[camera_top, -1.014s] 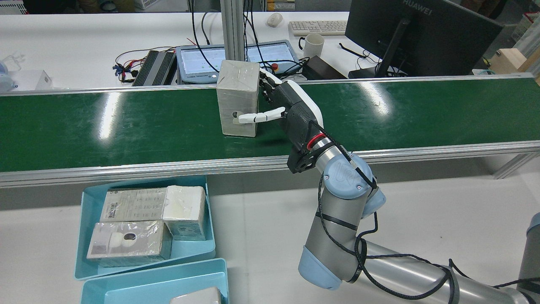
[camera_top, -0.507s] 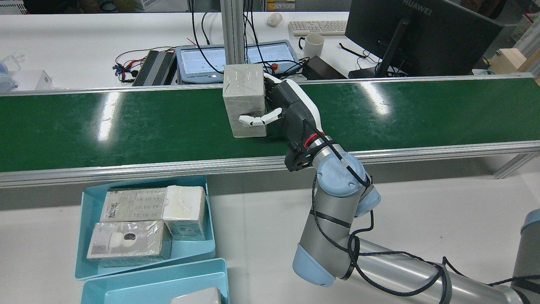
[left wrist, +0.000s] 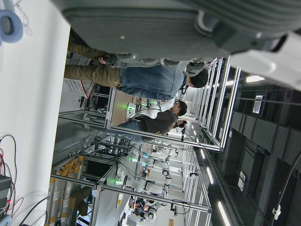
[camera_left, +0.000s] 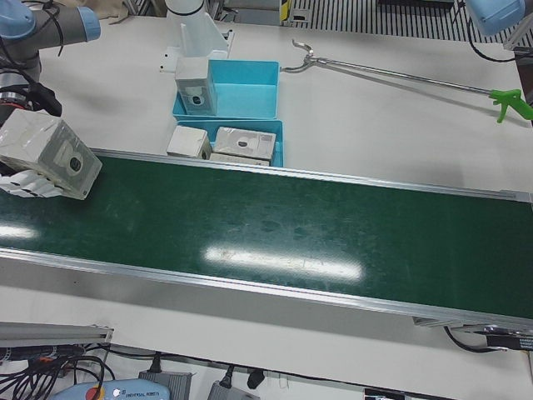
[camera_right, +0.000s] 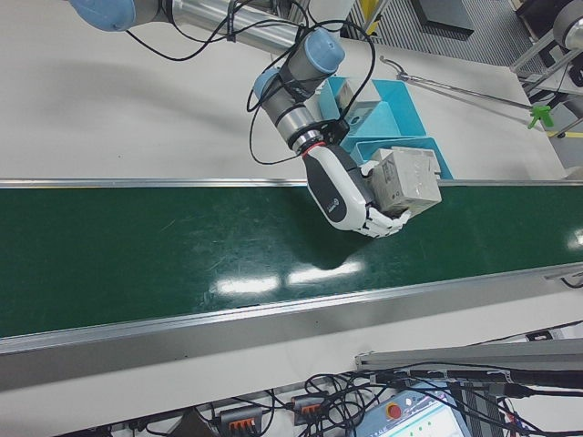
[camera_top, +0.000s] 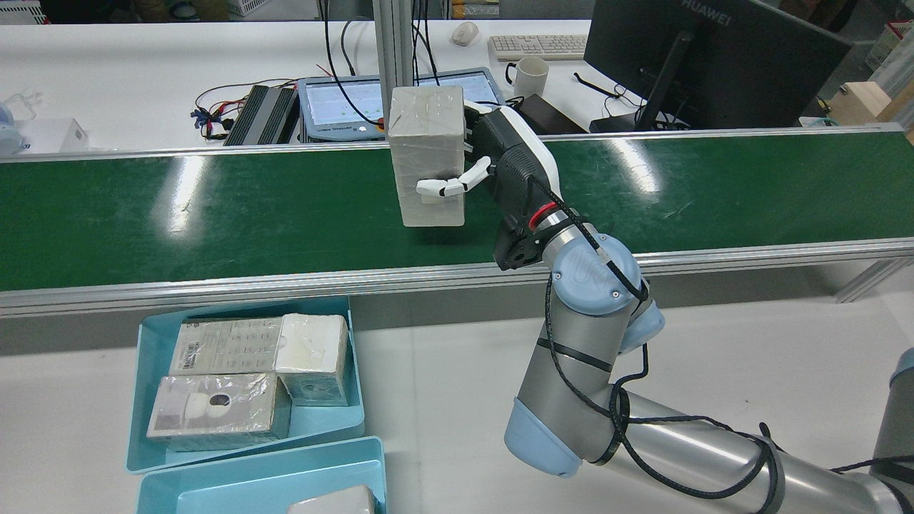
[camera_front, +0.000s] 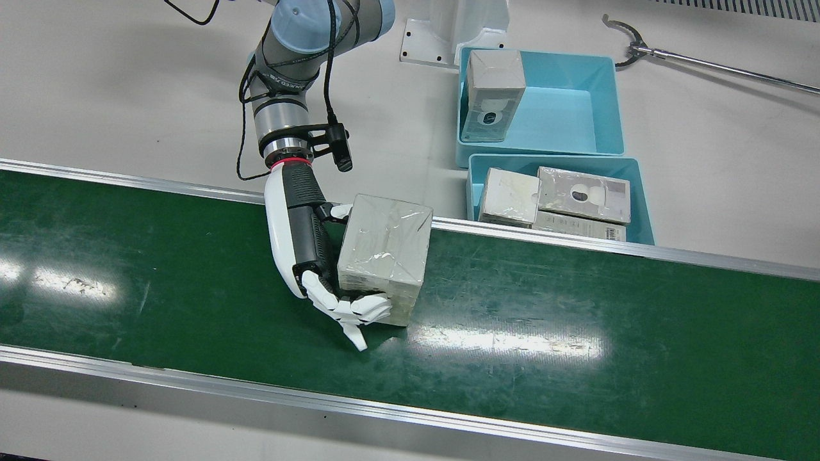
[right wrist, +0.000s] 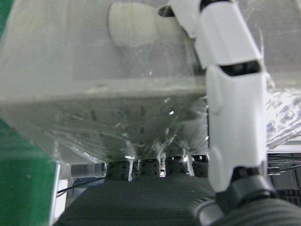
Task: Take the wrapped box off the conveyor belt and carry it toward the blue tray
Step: 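Lift the box off the belt and carry it over the blue tray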
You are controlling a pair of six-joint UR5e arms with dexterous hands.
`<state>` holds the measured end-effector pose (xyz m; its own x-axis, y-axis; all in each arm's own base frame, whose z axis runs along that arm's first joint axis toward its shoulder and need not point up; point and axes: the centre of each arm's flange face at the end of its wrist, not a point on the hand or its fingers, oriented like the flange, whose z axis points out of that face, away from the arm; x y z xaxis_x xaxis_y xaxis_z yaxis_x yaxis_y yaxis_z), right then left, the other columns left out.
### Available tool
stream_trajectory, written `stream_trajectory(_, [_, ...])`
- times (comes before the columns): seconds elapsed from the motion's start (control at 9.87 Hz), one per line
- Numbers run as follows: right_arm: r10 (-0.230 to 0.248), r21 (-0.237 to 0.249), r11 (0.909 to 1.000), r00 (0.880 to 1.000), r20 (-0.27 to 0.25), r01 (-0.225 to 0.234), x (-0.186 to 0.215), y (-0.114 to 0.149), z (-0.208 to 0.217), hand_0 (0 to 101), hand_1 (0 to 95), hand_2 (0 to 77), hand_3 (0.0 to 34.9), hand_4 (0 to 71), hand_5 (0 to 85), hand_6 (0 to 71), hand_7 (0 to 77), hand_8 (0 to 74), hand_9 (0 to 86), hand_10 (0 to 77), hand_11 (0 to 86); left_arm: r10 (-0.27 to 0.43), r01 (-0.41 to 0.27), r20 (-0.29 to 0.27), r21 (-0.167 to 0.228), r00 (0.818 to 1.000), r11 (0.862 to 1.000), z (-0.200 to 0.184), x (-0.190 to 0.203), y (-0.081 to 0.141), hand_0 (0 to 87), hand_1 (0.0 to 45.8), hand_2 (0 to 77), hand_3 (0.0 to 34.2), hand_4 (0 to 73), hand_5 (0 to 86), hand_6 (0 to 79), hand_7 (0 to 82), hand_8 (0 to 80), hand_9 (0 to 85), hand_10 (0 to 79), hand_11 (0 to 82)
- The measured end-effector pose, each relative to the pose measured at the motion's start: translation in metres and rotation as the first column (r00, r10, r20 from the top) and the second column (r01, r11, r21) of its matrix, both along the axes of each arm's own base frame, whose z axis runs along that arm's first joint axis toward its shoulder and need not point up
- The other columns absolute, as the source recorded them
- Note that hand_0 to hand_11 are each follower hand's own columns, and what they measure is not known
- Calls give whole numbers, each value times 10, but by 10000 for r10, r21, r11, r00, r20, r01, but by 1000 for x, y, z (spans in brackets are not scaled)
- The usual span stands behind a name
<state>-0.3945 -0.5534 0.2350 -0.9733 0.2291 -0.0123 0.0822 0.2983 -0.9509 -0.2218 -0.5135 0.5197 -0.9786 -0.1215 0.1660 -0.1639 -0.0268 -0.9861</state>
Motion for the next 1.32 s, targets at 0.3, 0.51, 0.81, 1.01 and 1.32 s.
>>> stream_trajectory(0.3, [-98, 419, 9991, 9998, 162, 92, 18, 22, -50, 509, 82, 338, 10, 327, 415, 316, 453, 420, 442, 502, 284, 0, 0, 0, 0, 10000, 10000, 0, 0, 0, 0, 0, 5, 0, 0, 11, 5, 5, 5, 0, 0, 0])
stream_trajectory(0.51, [-547, 712, 9959, 9984, -118, 554, -20, 55, -76, 510, 82, 338, 8, 333, 436, 327, 475, 453, 453, 524, 284, 0, 0, 0, 1, 10000, 10000, 0, 0, 0, 0, 0, 5, 0, 5, 11, 5, 5, 5, 0, 5, 0])
stream_trajectory(0.81, [-704, 972, 9925, 9964, -476, 748, -90, 100, -99, 489, 16, 360, 4, 333, 442, 333, 507, 469, 469, 584, 278, 0, 0, 0, 0, 10000, 10000, 0, 0, 0, 0, 0, 5, 0, 5, 11, 5, 5, 5, 5, 5, 0])
stream_trajectory(1.01, [-909, 1053, 9896, 9934, -706, 980, -145, 111, -93, 496, 16, 360, 5, 333, 442, 333, 507, 475, 485, 595, 273, 0, 0, 0, 0, 10000, 10000, 0, 0, 0, 0, 0, 11, 0, 0, 11, 5, 5, 5, 0, 5, 0])
stream_trajectory(1.32, [-1238, 1054, 9854, 9880, -923, 1333, -198, 118, -97, 478, 16, 360, 4, 311, 485, 333, 507, 485, 524, 595, 273, 0, 0, 0, 0, 10000, 10000, 0, 0, 0, 0, 0, 5, 0, 0, 11, 5, 5, 5, 0, 5, 0])
